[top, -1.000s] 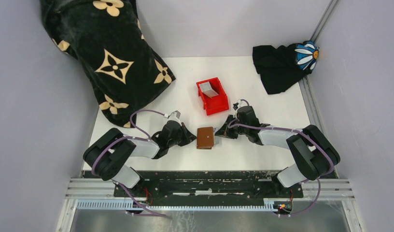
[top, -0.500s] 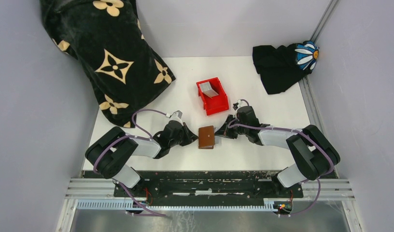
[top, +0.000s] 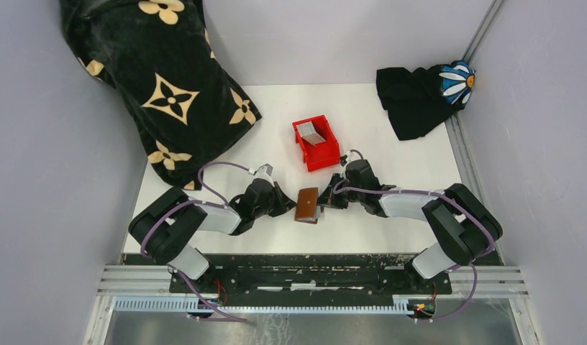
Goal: Put the credit cards into the card holder
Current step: Open the card holder at the center of the board.
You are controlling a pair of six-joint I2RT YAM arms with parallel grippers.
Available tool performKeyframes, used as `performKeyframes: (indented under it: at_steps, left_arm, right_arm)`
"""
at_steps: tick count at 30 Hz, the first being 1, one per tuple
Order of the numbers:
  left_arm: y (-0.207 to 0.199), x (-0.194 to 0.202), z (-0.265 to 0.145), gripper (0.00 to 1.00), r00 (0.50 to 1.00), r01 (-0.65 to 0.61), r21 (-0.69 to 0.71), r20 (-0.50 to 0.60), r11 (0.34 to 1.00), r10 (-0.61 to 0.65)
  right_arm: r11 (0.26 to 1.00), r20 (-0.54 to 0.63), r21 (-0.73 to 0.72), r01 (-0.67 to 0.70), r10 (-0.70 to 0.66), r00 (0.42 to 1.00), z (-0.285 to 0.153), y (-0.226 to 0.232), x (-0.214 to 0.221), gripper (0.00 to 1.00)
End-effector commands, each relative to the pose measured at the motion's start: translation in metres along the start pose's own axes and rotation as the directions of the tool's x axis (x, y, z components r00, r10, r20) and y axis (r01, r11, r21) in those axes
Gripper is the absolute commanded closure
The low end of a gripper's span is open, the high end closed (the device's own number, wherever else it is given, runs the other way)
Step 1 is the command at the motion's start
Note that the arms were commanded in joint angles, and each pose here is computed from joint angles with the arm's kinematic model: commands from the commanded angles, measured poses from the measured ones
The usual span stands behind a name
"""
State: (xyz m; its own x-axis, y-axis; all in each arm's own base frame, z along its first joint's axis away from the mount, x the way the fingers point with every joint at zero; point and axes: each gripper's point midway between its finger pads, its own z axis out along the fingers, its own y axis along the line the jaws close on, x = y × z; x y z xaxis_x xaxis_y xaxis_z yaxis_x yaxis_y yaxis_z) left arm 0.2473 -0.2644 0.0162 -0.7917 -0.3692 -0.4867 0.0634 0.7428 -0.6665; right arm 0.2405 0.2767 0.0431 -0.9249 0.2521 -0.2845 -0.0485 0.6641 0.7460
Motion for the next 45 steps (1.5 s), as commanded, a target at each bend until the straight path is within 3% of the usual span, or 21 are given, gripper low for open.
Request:
performKeyframes:
  at_steps: [1,29,38,45]
  left_arm:
    - [0.001,0.014,0.004,0.96,0.998,-0.040,-0.003,-0.051,0.999,0.040]
    - [-0.005,0.038,0.011,0.96,0.992,-0.009,0.073,-0.122,0.997,0.018]
    - [0.014,0.025,0.000,0.91,0.991,-0.096,-0.064,-0.095,0.993,0.089]
    - [0.020,-0.005,-0.025,0.87,0.988,-0.149,-0.172,0.003,0.974,0.152]
  right_arm:
    - [0.995,0.048,-0.082,0.060,-0.057,0.997,-0.002,0.039,-0.016,0.99]
    - [0.991,0.008,0.020,0.129,-0.129,0.992,0.016,0.027,-0.008,0.99]
    - [0.958,-0.032,0.148,0.244,-0.242,0.970,0.012,0.018,-0.003,0.99]
    - [0.950,-0.059,0.178,0.257,-0.250,0.966,0.019,0.012,0.004,0.99]
